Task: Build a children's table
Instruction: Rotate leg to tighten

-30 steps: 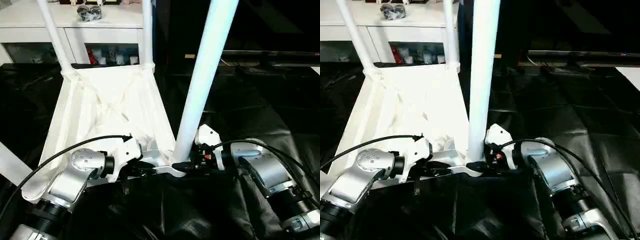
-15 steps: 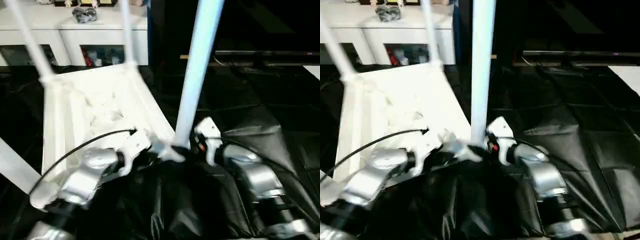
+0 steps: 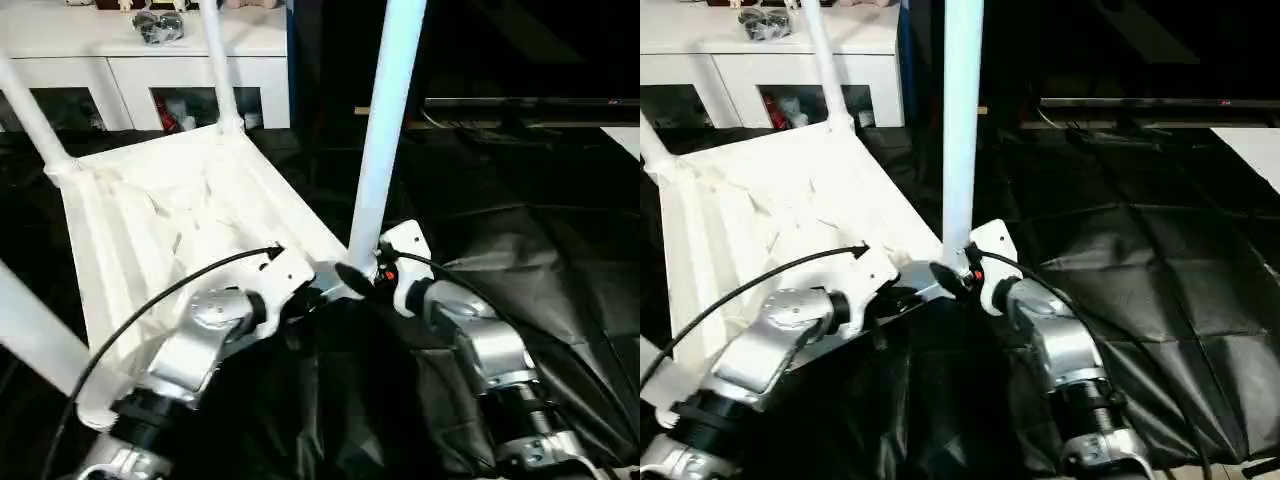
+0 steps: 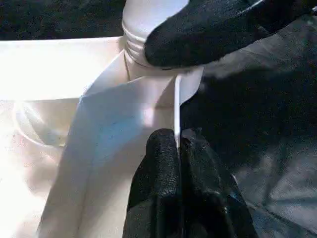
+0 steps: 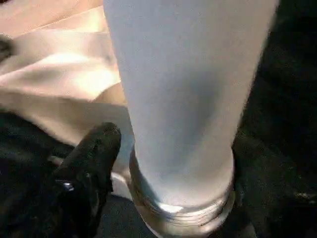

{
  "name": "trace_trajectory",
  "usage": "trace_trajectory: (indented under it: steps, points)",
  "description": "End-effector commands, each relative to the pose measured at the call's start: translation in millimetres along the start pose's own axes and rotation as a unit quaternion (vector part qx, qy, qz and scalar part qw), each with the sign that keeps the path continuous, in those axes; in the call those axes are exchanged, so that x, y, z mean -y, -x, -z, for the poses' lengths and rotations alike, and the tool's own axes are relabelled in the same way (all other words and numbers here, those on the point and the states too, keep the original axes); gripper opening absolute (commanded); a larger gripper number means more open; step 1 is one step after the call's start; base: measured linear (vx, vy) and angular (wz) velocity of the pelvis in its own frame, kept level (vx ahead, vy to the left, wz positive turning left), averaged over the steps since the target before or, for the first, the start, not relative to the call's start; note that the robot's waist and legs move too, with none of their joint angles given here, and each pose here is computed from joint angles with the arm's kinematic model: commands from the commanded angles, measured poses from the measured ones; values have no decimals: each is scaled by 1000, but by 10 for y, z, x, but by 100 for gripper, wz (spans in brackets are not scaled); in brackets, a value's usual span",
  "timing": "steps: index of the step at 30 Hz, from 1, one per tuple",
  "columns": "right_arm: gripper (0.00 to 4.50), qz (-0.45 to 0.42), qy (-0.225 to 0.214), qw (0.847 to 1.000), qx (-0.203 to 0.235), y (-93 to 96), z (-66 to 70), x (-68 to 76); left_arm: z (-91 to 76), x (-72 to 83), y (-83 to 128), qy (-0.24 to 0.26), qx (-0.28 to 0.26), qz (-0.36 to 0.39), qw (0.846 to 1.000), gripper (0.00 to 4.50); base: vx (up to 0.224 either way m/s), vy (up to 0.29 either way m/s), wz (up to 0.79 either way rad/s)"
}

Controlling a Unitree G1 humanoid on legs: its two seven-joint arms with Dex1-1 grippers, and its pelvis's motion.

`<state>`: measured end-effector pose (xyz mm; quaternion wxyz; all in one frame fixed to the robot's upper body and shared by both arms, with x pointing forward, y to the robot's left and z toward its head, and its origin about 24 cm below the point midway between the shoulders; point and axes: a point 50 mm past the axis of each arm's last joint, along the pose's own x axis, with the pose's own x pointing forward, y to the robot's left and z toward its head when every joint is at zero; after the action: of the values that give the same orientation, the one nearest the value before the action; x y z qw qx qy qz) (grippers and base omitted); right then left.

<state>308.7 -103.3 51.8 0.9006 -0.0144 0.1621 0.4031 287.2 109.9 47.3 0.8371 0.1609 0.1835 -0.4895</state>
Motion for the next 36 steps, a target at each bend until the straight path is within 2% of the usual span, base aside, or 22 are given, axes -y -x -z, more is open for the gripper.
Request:
trace_trajectory:
  steps: [1, 2, 3, 4, 7, 13, 16, 18, 20, 28, 29, 32, 35, 36]
  points:
    - [411, -91, 9, 996, -5, -30, -16, -187, -157, 163, -50, -19, 59, 64, 996, 0, 0, 0, 0]
    - [423, -97, 11, 995, -7, -6, -15, -174, -148, 162, -36, -19, 59, 67, 996, 0, 0, 0, 0]
    - [431, -131, 31, 991, -26, 121, -3, -115, -105, 149, 41, -15, 58, 79, 995, 0, 0, 0, 0]
    - [436, -141, 41, 989, -35, 160, 5, -95, -96, 147, 64, -16, 60, 85, 994, 0, 0, 0, 0]
    - [436, -181, 89, 977, -68, 312, 38, -12, -63, 147, 161, -20, 61, 115, 991, 0, 0, 0, 0]
    - [436, -207, 116, 967, -87, 368, 41, 28, -63, 157, 225, -21, 60, 148, 987, 0, 0, 0, 0]
    - [409, -212, 116, 967, -88, 355, 26, 28, -70, 167, 245, -22, 61, 164, 984, 0, 0, 0, 0]
    - [409, -218, 114, 966, -86, 345, 18, 19, -69, 172, 258, -24, 59, 174, 983, 0, 0, 0, 0]
    - [378, -226, 116, 963, -89, 340, 29, 8, -58, 176, 275, -22, 56, 185, 981, 0, 0, 0, 0]
    - [320, -226, 116, 963, -92, 319, 57, 6, -46, 165, 286, -23, 53, 187, 981, 0, 0, 0, 0]
    - [297, -226, 117, 963, -93, 315, 63, 1, -43, 164, 287, -23, 53, 186, 981, 0, 0, 0, 0]
    - [286, -226, 115, 963, -96, 301, 94, -22, -35, 162, 284, -20, 53, 183, 981, 0, 0, 0, 0]
    - [276, -198, 104, 971, -87, 241, 144, -49, -23, 129, 227, -16, 47, 149, 988, 0, 0, 0, 0]
    - [276, -163, 96, 979, -74, 174, 159, -55, -20, 86, 173, -17, 38, 115, 993, 0, 0, 0, 0]
